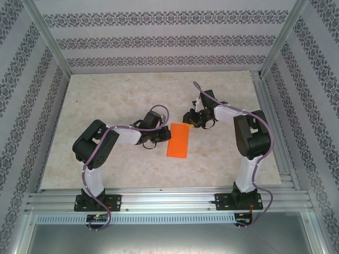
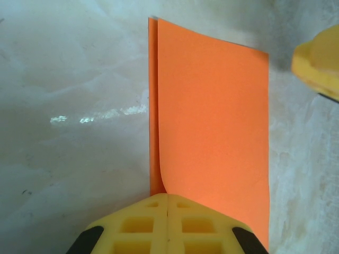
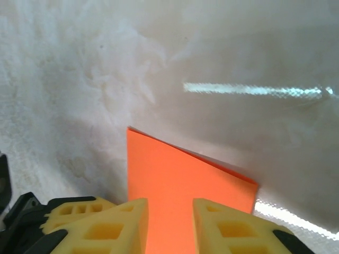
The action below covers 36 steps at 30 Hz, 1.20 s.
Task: Fold a paper plane with a square sheet of paper (pick it up from the middle)
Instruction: Fold the square sheet of paper in half at the center of the table.
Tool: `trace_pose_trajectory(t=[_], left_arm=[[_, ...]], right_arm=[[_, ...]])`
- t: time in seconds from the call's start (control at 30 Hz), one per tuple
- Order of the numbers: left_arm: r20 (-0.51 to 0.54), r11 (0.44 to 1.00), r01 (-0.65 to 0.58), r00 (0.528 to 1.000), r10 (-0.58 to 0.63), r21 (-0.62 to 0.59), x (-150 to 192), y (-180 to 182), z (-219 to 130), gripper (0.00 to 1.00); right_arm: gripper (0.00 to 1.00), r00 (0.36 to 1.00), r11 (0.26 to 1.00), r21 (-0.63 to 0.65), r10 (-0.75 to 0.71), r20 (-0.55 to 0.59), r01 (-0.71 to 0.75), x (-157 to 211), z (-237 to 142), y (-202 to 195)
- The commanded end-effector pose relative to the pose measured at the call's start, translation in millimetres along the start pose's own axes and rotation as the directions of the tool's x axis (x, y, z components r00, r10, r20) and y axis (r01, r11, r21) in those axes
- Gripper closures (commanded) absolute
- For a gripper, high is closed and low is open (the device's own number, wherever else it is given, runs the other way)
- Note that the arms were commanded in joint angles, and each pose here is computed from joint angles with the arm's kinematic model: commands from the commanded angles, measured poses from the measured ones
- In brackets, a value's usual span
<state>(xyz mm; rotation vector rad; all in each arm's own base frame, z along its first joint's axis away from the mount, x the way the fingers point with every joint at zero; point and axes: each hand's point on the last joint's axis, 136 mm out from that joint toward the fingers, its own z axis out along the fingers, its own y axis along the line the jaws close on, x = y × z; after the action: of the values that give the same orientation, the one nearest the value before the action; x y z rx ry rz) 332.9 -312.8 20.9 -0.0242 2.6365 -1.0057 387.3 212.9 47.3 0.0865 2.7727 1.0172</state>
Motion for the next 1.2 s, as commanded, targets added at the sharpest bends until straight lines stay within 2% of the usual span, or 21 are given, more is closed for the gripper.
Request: trace_pose_trajectory(t=[0.0, 0.23, 0.4, 0.63, 0.8, 0.97, 1.17], left_arm=[[-0.055, 0.999, 0.012, 0.998, -0.015, -0.052, 14, 21, 6, 1.0], [-0.056, 0.999, 0.015, 0.998, -0.018, -0.052, 14, 21, 6, 1.0], [-0.057, 0.998, 0.014, 0.998, -0.017, -0.056, 14, 21, 6, 1.0], [-0.056, 0.999, 0.013, 0.998, -0.016, -0.052, 14, 20, 6, 1.0], [-0.053, 0.999, 0.014, 0.998, -0.017, -0.05, 12, 19, 5, 1.0], [-0.058, 0.999, 0.013, 0.998, -0.016, -0.051, 14, 19, 4, 1.0], [-0.06, 0.999, 0.01, 0.998, -0.013, -0.053, 14, 19, 5, 1.0]], right_arm=[[0.72, 1.0, 1.0, -0.013, -0.006, 0.024, 0.006, -11, -4, 3], [0.72, 1.0, 0.996, 0.082, 0.021, -0.017, -0.019, -5, 18, -30], [0.72, 0.999, 0.993, 0.115, 0.023, -0.032, -0.019, -1, 17, -40], [0.71, 0.999, 0.999, -0.031, -0.023, 0.044, 0.025, -8, -23, 11], [0.72, 1.0, 0.997, -0.079, -0.009, 0.026, 0.011, 22, -22, 20], [0.71, 0.999, 0.999, -0.033, 0.028, -0.038, -0.029, 57, 5, -2], [0.72, 0.995, 0.997, 0.053, 0.062, -0.074, -0.058, 71, 17, -29]])
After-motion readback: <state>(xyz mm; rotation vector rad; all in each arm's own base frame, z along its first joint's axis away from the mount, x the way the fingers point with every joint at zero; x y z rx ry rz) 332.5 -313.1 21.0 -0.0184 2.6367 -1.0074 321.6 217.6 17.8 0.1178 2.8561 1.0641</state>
